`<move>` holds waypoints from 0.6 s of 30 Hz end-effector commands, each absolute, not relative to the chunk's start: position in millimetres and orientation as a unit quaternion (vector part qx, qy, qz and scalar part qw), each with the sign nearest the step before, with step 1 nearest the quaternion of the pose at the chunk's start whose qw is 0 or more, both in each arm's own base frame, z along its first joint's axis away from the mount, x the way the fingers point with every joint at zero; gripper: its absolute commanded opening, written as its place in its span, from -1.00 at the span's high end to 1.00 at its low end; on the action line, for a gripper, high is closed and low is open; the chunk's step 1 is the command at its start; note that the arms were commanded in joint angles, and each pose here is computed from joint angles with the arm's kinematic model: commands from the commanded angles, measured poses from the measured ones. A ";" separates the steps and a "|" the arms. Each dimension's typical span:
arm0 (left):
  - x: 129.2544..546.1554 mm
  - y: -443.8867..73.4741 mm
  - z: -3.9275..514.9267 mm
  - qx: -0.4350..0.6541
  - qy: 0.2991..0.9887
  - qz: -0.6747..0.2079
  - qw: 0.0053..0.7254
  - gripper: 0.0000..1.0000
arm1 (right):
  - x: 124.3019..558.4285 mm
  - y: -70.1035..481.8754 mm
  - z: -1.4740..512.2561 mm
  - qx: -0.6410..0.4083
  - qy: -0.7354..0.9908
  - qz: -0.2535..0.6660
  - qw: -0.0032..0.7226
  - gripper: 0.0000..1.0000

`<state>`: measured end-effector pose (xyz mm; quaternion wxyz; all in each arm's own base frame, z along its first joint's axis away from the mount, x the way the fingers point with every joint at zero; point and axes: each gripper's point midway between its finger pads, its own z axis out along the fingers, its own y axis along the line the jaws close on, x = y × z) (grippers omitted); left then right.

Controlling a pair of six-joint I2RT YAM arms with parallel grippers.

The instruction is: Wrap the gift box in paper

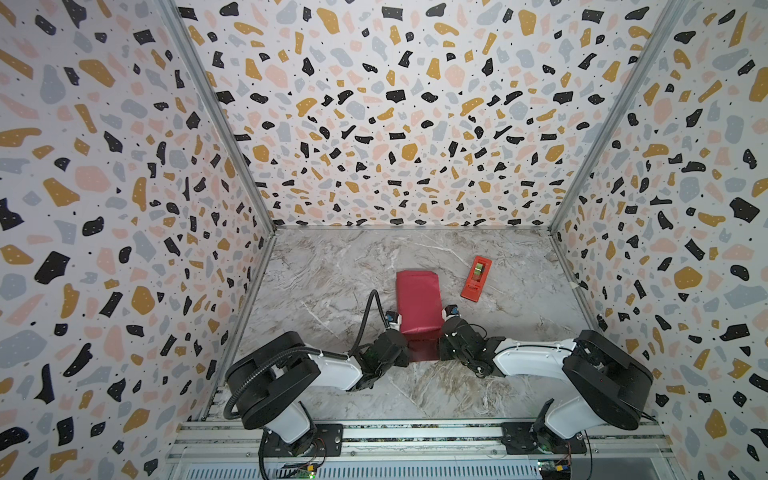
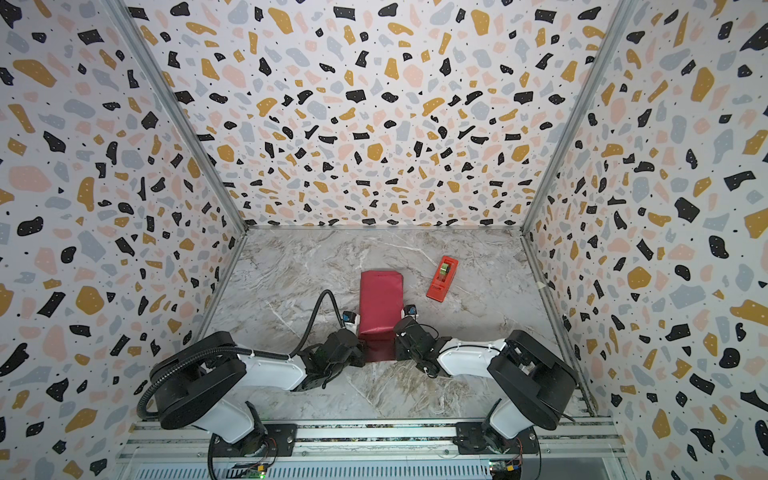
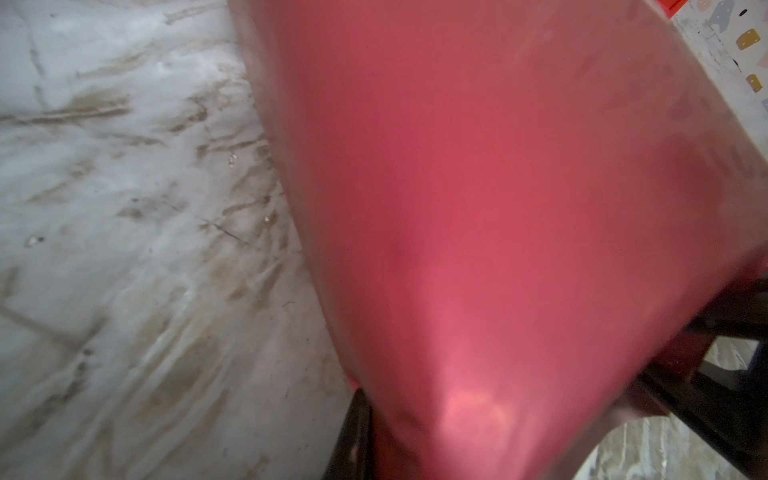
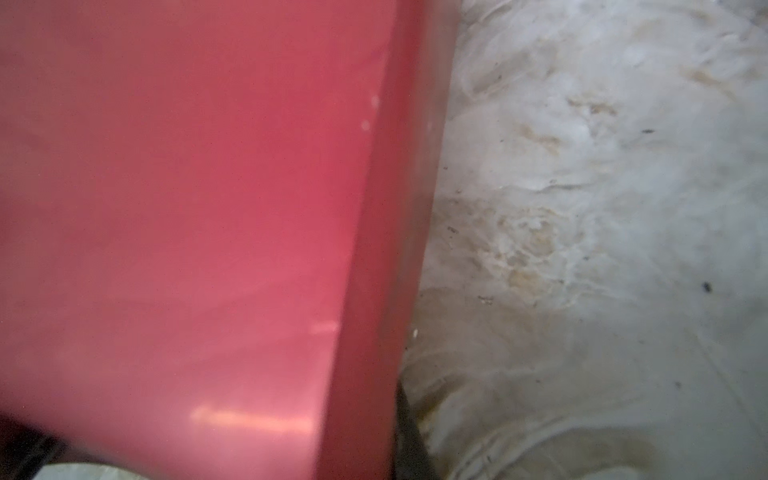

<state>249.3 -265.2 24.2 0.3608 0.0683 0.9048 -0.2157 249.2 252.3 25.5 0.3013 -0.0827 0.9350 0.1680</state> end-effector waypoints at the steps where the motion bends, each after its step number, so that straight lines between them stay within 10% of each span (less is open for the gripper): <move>1: 254.8 -274.5 33.7 0.058 0.898 -0.226 0.373 0.88 | 254.6 258.9 33.2 -0.074 0.933 0.167 0.310 0.87; 18: 250.6 -275.3 27.4 0.061 0.902 -0.225 0.365 1.00 | 260.3 256.9 35.8 -0.074 0.934 0.143 0.320 0.96</move>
